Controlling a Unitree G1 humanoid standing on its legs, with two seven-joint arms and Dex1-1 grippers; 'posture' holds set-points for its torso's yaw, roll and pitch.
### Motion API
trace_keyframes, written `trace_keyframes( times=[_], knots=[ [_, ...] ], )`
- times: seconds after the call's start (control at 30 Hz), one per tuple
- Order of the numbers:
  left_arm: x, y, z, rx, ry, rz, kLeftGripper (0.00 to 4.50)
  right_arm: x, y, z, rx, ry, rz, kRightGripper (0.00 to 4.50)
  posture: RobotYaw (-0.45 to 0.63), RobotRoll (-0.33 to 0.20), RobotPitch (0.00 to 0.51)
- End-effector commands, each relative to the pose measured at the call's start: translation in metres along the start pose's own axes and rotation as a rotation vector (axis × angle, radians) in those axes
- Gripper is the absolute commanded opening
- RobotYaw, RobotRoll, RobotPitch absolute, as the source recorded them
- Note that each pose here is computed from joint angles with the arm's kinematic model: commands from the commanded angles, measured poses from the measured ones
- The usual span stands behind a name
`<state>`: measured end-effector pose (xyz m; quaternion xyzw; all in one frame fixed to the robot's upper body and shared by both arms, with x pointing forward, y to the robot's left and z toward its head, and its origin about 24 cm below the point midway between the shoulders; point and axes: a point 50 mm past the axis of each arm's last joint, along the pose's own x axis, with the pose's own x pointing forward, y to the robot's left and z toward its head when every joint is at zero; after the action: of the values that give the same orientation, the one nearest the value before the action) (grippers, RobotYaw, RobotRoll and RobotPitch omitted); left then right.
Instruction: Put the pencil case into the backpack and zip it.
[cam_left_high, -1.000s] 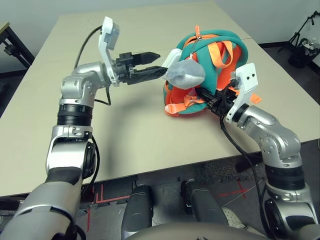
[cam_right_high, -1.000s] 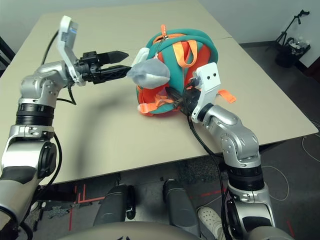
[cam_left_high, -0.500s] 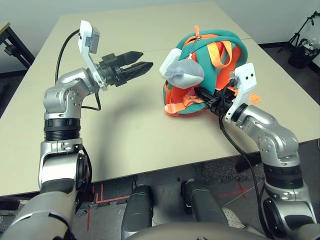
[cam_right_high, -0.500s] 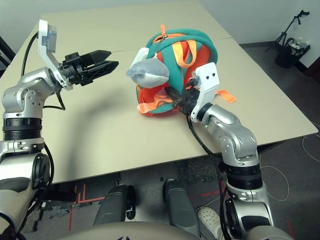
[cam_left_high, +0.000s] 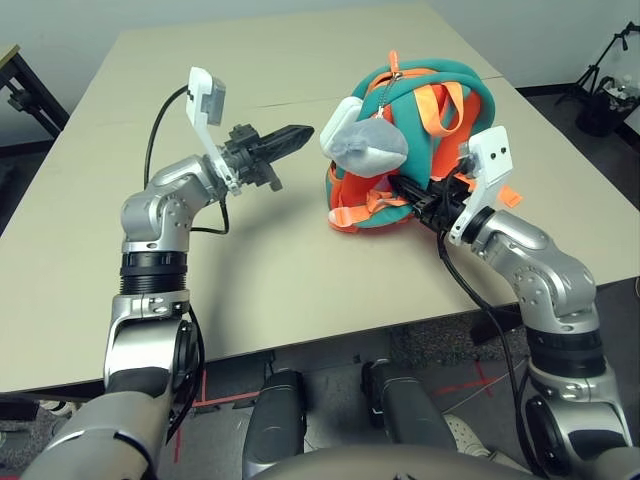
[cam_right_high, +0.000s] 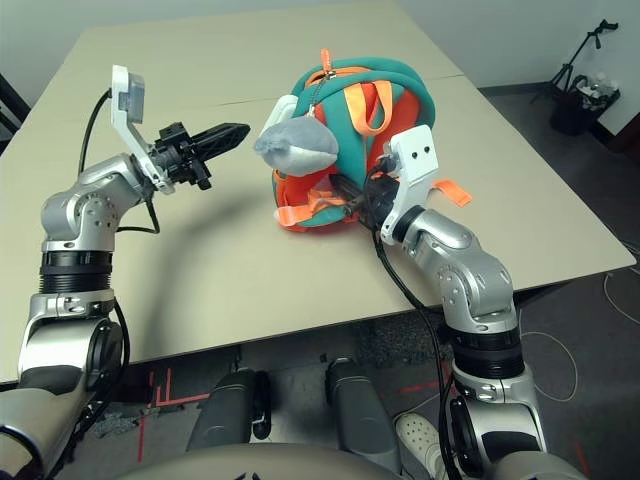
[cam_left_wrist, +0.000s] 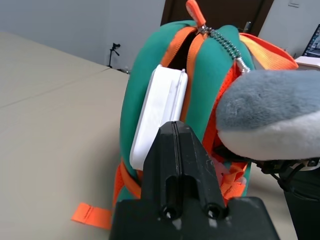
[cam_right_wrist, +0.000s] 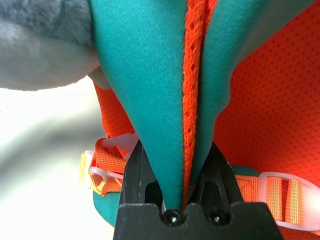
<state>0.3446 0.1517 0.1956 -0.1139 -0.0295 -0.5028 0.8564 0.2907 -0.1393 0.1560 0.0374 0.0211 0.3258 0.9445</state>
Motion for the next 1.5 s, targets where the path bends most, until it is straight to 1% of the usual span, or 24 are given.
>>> trace_keyframes(
  times=[0.03, 0.27, 0.47, 0.6, 0.77, 0.87, 0.93, 1.07, 1.17, 1.23, 1.3, 1.4, 1.5],
  knots=[
    [0.007, 0.004, -0.002, 0.020, 0.011, 0.003, 0.00, 0.004, 0.006, 0.002, -0.001, -0.006, 0.040, 0.57, -0.13, 0.000, 0.107],
    [0.016, 0.010, -0.007, 0.014, 0.006, 0.005, 0.00, 0.003, 0.005, 0.003, -0.002, -0.013, 0.028, 0.57, -0.14, 0.000, 0.106],
    [0.030, 0.012, -0.015, -0.010, 0.012, 0.002, 0.00, 0.003, 0.005, 0.003, -0.001, -0.017, 0.027, 0.56, -0.14, 0.000, 0.104],
    [0.047, 0.008, -0.025, -0.029, 0.033, -0.023, 0.00, 0.003, 0.005, 0.004, -0.003, -0.018, 0.027, 0.56, -0.14, 0.000, 0.101],
    [0.068, 0.000, -0.037, -0.046, 0.052, -0.070, 0.00, 0.003, 0.004, 0.005, -0.009, -0.022, 0.023, 0.56, -0.15, 0.000, 0.099],
    [0.075, -0.003, -0.041, -0.044, 0.063, -0.085, 0.00, 0.002, 0.004, 0.005, -0.010, -0.024, 0.020, 0.56, -0.16, 0.000, 0.098],
    [0.076, -0.003, -0.040, -0.039, 0.053, -0.087, 0.00, 0.002, 0.004, 0.005, -0.011, -0.024, 0.018, 0.56, -0.17, 0.000, 0.097],
    [0.073, 0.000, -0.029, -0.013, 0.012, -0.078, 0.00, 0.001, 0.004, 0.006, -0.014, -0.025, 0.015, 0.56, -0.17, 0.000, 0.099],
    [0.059, 0.005, -0.005, 0.015, -0.068, -0.052, 0.00, 0.000, 0.004, 0.006, -0.015, -0.023, 0.014, 0.56, -0.16, 0.000, 0.103],
    [0.051, 0.005, 0.013, 0.023, -0.134, -0.051, 0.00, 0.000, 0.004, 0.005, -0.015, -0.021, 0.016, 0.56, -0.16, 0.000, 0.103],
    [0.041, 0.006, 0.028, 0.039, -0.172, -0.040, 0.00, 0.001, 0.004, 0.005, -0.013, -0.019, 0.020, 0.56, -0.15, 0.000, 0.106],
    [0.027, 0.001, 0.045, 0.082, -0.181, -0.053, 0.64, 0.002, 0.005, 0.004, -0.012, -0.016, 0.026, 0.56, -0.15, 0.000, 0.106],
    [0.018, -0.004, 0.062, 0.099, -0.229, -0.045, 1.73, 0.003, 0.005, 0.002, -0.010, -0.012, 0.031, 0.56, -0.14, 0.000, 0.104]
  ],
)
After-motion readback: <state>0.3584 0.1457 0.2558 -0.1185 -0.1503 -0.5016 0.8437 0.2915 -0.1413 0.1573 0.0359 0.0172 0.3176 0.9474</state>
